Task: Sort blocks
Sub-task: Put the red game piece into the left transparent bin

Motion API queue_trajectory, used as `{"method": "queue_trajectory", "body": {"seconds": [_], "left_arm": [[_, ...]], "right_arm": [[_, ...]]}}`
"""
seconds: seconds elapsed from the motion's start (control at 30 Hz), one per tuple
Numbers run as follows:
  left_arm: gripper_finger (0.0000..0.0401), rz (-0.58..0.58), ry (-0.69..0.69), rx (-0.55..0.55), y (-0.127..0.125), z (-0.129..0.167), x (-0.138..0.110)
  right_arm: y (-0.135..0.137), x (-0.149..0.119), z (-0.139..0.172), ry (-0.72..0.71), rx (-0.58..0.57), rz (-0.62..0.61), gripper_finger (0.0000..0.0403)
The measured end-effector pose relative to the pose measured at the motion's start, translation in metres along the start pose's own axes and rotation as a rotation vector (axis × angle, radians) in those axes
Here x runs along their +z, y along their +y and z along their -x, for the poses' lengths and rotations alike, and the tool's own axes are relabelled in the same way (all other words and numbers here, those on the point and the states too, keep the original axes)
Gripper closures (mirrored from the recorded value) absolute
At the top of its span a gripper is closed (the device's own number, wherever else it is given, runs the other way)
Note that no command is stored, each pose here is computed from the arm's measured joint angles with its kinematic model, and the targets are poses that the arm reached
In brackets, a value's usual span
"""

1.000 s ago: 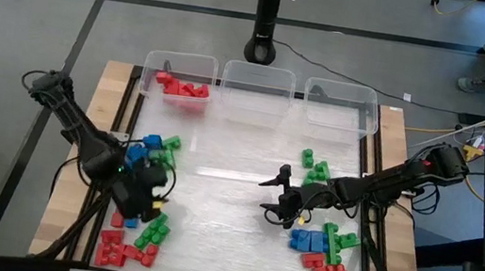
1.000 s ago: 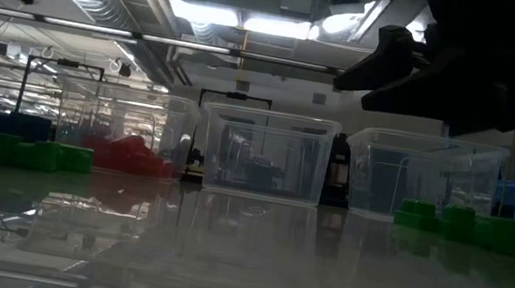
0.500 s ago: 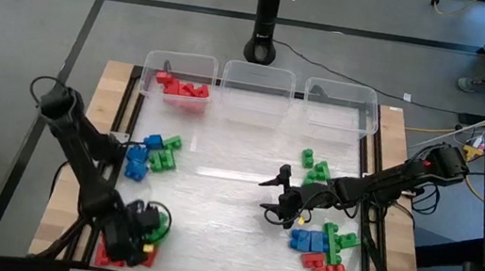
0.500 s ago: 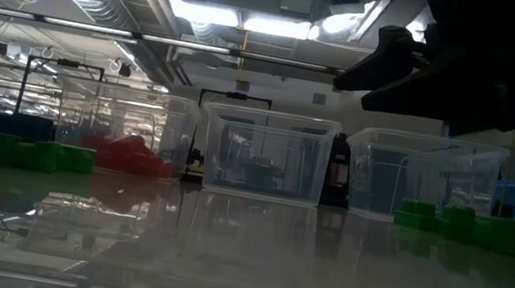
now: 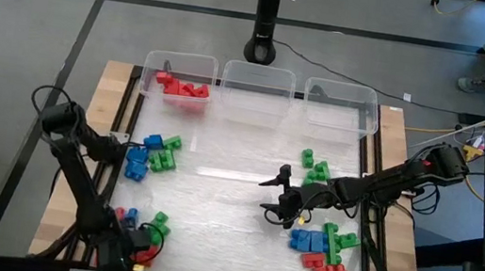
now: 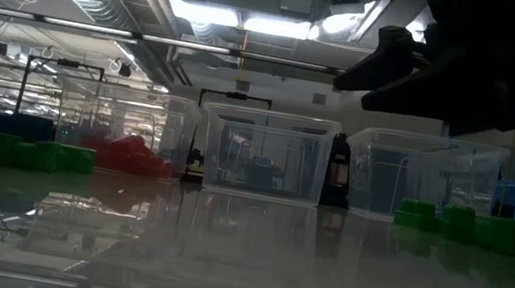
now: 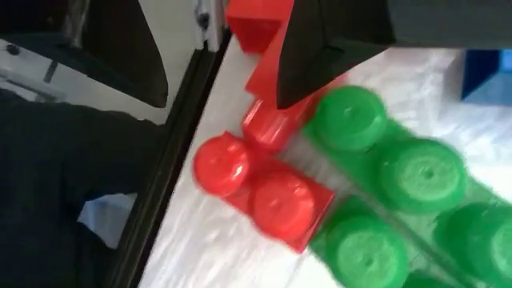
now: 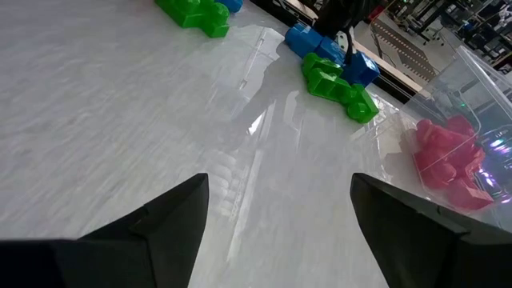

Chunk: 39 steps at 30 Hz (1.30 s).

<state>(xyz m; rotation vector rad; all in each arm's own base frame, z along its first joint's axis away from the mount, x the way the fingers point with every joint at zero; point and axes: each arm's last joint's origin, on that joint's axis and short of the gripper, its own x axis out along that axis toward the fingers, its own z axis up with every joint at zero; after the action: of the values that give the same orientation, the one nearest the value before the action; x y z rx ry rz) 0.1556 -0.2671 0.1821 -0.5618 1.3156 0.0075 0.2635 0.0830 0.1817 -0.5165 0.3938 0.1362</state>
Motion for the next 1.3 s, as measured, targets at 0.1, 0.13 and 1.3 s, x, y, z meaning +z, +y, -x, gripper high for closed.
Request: {"method": "queue_trajectory", "body": {"seconds": [0.1, 0.13, 1.3], "left_arm": [[0.0178, -0.01, 0.006, 0.016, 0.001, 0.0, -0.003], [0.0178, -0.014, 0.009, 0.031, 0.002, 0.0, -0.005], [0.0178, -0.233, 0.057, 0.236, 0.031, 0.019, 0.021]], "right_arm": [[0.0, 0.0, 0.0, 0.0, 0.0, 0.0, 0.0097], [0.0, 0.0, 0.0, 0.0, 0.0, 0.0, 0.0097], [-0.001, 0.0, 0.0, 0.011, -0.026, 0.0, 0.0097]]}}
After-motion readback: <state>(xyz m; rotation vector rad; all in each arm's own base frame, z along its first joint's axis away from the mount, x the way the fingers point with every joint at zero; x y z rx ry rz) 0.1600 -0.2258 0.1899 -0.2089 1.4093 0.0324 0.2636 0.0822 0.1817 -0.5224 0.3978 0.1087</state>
